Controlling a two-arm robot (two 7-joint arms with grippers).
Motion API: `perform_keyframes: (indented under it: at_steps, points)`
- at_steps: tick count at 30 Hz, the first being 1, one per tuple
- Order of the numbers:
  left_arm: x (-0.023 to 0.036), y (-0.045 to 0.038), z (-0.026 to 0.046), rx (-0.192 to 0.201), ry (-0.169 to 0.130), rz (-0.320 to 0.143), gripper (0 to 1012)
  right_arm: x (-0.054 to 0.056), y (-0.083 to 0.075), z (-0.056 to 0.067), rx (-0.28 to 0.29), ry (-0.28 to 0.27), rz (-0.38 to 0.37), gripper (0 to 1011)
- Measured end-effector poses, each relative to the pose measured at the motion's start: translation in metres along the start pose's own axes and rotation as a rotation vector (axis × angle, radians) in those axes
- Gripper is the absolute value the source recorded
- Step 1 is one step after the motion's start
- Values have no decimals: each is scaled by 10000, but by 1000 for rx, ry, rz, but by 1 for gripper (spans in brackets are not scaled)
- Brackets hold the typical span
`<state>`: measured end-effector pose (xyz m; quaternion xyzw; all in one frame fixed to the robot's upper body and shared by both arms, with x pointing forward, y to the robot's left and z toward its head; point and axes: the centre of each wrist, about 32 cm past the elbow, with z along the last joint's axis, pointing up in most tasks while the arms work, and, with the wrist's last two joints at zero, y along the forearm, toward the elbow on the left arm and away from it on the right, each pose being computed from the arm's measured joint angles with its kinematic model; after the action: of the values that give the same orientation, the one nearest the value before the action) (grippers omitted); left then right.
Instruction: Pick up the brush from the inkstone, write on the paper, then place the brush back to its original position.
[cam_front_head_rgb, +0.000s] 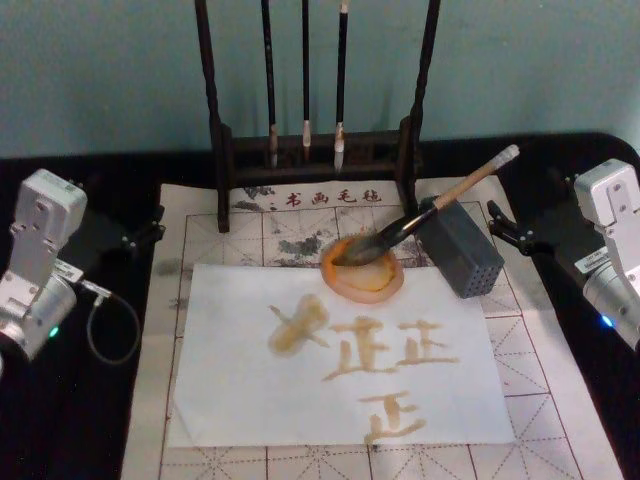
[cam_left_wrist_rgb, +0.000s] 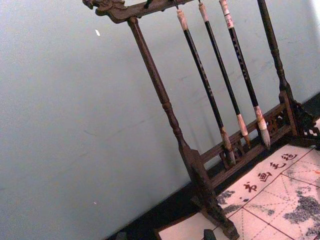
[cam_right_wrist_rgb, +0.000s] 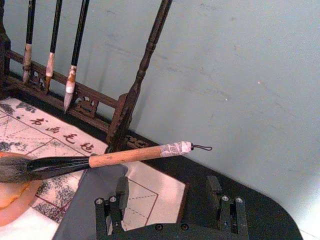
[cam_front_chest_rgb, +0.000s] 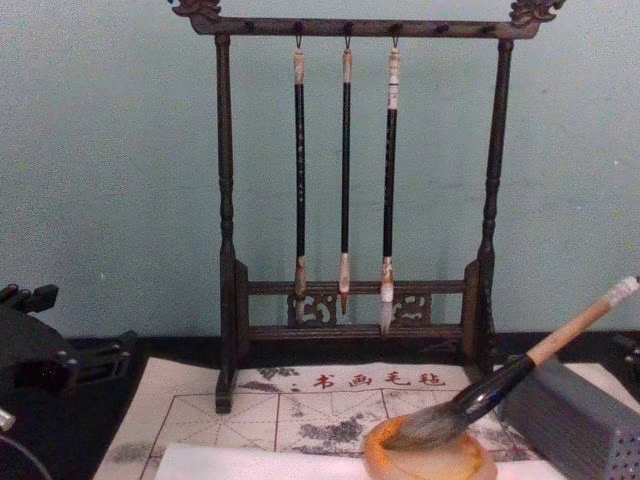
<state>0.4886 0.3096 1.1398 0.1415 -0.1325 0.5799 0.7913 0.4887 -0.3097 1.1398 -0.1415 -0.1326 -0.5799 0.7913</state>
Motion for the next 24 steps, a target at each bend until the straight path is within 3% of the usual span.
perform_keyframes:
  at_steps: [24]
  points:
    - [0,0,0,0,0,0,1001,0,0,0,0,0,0,1002]
